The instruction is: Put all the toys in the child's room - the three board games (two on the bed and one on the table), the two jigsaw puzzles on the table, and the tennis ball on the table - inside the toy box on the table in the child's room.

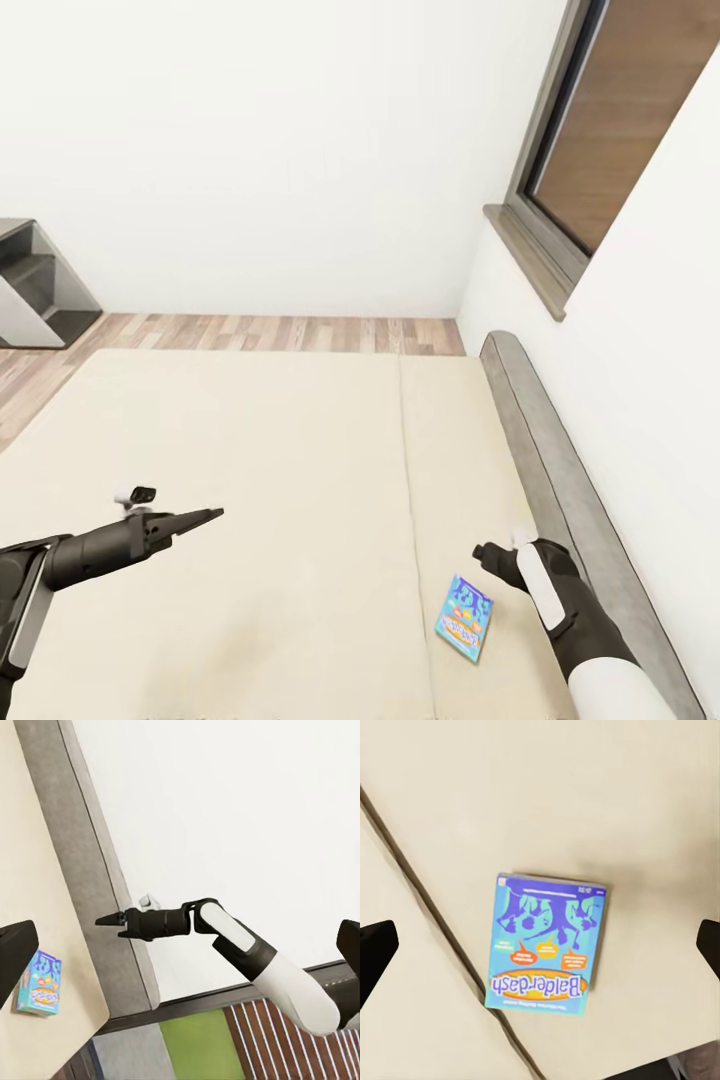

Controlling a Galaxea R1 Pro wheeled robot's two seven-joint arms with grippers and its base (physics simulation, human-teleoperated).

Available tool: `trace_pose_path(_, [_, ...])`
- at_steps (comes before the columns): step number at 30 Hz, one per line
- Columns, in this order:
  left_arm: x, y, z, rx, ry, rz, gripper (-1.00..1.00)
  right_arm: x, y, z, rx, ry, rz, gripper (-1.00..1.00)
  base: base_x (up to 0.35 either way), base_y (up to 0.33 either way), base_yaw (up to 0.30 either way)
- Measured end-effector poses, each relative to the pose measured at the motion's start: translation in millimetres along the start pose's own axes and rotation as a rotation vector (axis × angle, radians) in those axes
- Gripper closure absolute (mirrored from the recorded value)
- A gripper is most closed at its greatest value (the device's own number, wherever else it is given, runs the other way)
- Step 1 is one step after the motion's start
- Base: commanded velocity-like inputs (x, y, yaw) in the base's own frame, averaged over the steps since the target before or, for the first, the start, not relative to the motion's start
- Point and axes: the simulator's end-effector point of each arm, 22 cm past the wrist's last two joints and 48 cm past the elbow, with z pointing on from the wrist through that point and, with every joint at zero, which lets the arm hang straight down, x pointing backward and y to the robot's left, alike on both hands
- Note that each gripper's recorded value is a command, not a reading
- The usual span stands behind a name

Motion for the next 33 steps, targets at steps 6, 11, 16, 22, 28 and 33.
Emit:
trace_pose_path(6, [-2,-5,2.7,0.004,0.004,0.022,-1.0,0,-2,4.2,0.005,-0.007,0.005,-1.0,0.0,0.0,0.0])
trace_pose_path(11, [3,-5,10.9,0.017,0.012,0.02,-1.0,0,-3,7.4,0.007,-0.013,0.009,-1.0,0.0,0.0,0.0])
trace_pose_path(16, [7,-2,14.8,0.021,0.023,0.012,-1.0,2,-5,10.4,0.011,-0.009,0.008,-1.0,0.0,0.0,0.0])
trace_pose_path(22, [8,2,14.5,0.017,0.025,0.005,-1.0,6,-5,14.1,0.013,0.0,0.008,-1.0,0.0,0.0,0.0])
trace_pose_path(28, [9,6,13.0,0.011,0.025,-0.003,-1.0,9,-7,17.6,0.016,0.008,0.008,-1.0,0.0,0.0,0.0])
trace_pose_path(33, [10,9,13.1,0.008,0.026,-0.011,-1.0,12,-8,20.4,0.02,0.014,0.008,-1.0,0.0,0.0,0.0])
